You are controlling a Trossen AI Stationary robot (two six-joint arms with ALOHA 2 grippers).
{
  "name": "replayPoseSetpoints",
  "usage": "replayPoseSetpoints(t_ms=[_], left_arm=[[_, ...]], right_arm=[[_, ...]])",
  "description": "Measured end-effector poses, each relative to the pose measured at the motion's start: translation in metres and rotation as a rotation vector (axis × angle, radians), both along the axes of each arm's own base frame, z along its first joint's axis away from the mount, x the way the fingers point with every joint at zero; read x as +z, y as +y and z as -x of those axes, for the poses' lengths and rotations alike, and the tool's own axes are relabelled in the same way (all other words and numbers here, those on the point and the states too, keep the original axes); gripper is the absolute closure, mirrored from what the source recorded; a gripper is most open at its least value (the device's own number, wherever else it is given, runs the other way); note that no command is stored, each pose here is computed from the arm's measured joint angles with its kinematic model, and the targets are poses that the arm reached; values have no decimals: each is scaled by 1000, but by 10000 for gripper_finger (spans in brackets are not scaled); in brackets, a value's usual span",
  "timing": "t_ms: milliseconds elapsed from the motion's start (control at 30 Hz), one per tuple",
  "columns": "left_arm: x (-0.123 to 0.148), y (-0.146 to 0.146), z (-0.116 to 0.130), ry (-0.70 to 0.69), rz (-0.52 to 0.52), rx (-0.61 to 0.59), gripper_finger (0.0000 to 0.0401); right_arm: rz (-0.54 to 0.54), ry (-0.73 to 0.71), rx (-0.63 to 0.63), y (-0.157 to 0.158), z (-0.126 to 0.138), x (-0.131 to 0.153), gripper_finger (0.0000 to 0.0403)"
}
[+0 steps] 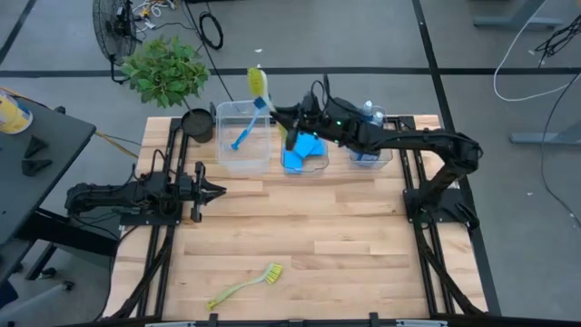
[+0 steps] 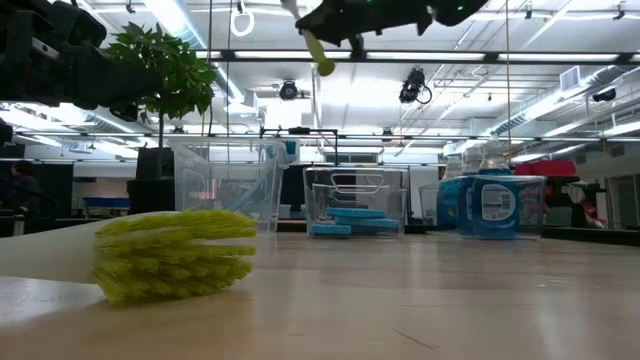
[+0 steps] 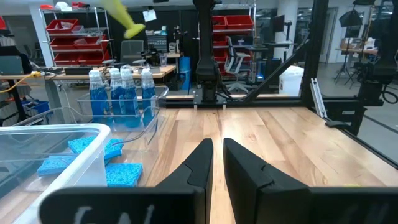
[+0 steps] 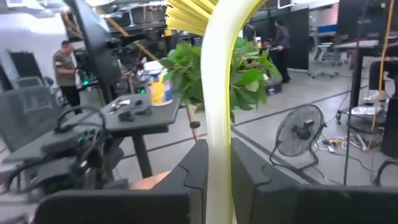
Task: Pick & Place Kitchen Sink Supplies
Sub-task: Put the yellow cleaning brush into the left transparent bin
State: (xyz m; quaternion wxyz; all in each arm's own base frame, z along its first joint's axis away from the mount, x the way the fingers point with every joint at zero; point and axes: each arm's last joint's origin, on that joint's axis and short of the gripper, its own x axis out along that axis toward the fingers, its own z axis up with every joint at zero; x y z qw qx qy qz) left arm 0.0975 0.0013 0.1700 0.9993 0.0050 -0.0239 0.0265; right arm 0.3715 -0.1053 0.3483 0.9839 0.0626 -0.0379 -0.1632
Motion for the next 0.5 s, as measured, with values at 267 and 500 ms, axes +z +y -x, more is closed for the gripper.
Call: replayPoseSetpoints(t_ms=[267, 500], left_arm=[[0, 0, 0, 0, 0, 0, 357], [0, 0, 0, 0, 0, 0, 357]], right_arm=[[-7, -33, -14, -25, -37, 4, 366], [7, -68, -44, -51, -62, 2, 366]])
